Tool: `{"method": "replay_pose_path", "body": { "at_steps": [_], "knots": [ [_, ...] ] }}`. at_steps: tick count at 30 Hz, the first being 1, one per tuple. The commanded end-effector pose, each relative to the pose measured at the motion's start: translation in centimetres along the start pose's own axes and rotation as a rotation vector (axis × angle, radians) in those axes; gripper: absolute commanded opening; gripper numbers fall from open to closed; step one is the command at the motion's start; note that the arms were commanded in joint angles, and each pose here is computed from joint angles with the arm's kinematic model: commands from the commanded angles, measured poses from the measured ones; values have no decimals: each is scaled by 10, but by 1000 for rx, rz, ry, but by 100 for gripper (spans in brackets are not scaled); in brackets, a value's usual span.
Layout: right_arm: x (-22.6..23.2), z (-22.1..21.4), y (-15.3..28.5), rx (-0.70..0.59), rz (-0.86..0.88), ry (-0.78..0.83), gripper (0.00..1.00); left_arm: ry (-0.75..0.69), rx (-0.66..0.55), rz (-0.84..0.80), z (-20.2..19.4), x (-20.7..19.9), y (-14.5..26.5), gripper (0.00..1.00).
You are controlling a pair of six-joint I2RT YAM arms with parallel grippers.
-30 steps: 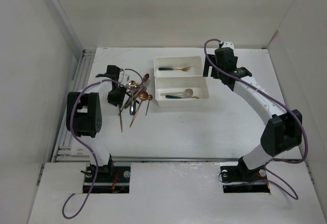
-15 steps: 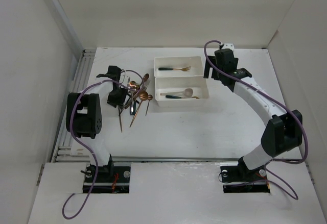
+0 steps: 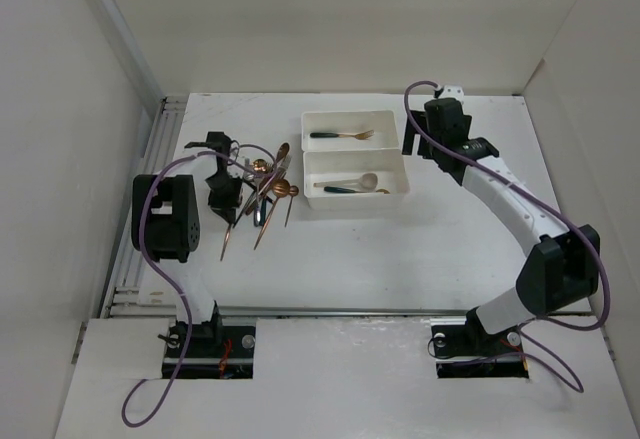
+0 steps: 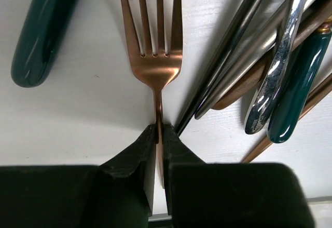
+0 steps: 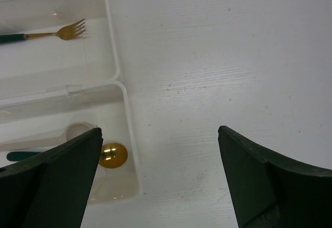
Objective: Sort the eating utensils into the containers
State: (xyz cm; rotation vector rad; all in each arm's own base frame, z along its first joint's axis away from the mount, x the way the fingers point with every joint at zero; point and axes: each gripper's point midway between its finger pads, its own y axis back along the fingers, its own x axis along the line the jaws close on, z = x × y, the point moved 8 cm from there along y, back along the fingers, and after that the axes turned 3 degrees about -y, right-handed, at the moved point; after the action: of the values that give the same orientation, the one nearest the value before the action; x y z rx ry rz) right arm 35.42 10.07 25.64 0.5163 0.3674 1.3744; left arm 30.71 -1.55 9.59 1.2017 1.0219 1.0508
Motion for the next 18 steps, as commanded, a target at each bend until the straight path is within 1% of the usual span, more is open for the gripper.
{"method": "replay_pose_path", "body": {
  "at_steps": [1,2,4,8,10,12,13,15,16,17,18],
  "knots": [
    [-4,10,17,-64,-2,-27,97,43,-2,-71,1,-1,-13,0],
    [-4,10,17,-64,-2,-27,97,44,7,-73,-1,-1,-12,0],
    [-7,9,18,-66,-11,-27,97,26,-45,-64,4,-1,4,0],
    [-5,12,18,-86,-4,-36,97,-44,-223,16,32,8,55,0],
    [-1,13,15,-91,19,-41,97,-85,-362,76,51,13,94,0],
    [1,14,12,-95,30,-43,97,-142,-483,119,70,8,125,0],
    [4,18,9,-107,34,-38,97,-194,-556,164,80,5,139,0],
    [8,27,10,-129,53,-49,97,-305,-650,202,95,-19,153,0],
    [7,28,2,-127,43,-41,97,-357,-742,240,111,-28,161,0],
    [8,32,3,-134,55,-36,97,-473,-778,292,119,-49,164,0],
    [7,39,0,-149,49,-47,97,-533,-824,322,127,-60,167,0]
  ]
}}
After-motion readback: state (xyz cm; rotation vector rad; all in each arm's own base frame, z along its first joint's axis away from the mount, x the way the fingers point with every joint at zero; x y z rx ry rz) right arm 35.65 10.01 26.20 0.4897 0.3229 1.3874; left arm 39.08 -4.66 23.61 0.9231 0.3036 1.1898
